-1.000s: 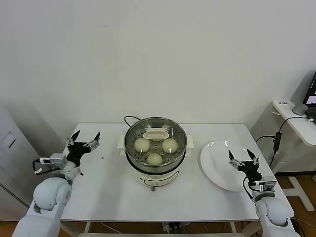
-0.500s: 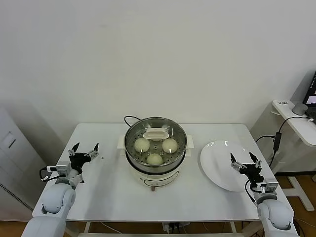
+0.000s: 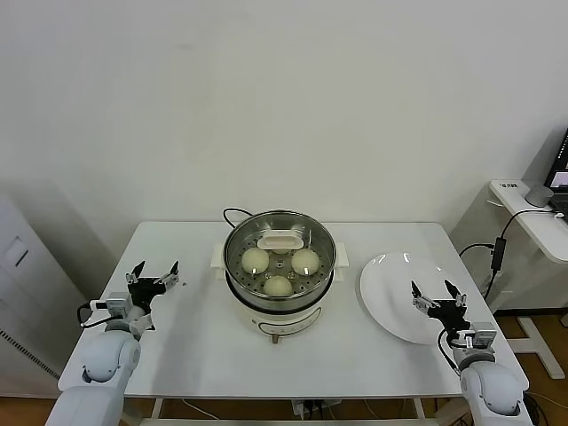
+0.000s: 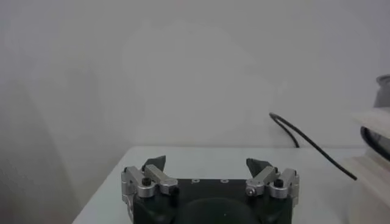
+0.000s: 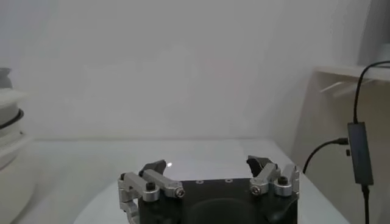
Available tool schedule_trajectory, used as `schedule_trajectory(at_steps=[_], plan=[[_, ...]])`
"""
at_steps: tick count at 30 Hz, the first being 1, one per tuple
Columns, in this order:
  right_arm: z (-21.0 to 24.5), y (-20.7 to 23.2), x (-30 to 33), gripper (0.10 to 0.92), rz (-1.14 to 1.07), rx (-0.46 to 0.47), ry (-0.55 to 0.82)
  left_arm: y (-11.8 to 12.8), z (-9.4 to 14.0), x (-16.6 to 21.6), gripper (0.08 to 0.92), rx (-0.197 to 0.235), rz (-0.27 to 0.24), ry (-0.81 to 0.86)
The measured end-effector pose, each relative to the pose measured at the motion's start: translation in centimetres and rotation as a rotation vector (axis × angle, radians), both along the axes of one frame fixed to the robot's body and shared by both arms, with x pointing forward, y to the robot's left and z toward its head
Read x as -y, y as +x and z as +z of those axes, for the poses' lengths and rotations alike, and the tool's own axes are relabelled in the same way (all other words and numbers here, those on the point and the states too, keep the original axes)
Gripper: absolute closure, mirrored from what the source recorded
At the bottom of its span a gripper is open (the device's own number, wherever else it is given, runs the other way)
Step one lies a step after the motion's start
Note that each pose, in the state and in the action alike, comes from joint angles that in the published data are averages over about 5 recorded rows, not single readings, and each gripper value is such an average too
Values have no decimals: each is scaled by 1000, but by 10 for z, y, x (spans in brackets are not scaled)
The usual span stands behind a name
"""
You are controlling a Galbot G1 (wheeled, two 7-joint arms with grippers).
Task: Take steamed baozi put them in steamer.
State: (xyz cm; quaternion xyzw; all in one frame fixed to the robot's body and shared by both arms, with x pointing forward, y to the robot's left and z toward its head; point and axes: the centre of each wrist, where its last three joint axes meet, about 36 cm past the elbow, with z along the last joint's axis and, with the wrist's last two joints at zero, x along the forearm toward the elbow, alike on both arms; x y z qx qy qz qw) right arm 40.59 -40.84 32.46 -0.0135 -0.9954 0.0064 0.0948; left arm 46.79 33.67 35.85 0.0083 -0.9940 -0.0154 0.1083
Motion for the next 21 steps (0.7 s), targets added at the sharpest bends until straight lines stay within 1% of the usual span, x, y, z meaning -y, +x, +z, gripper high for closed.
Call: schedule_trajectory(at_steps=[21], plan=[[0, -2, 8, 200, -7, -17, -18, 4, 0, -1, 177, -6, 4, -12]])
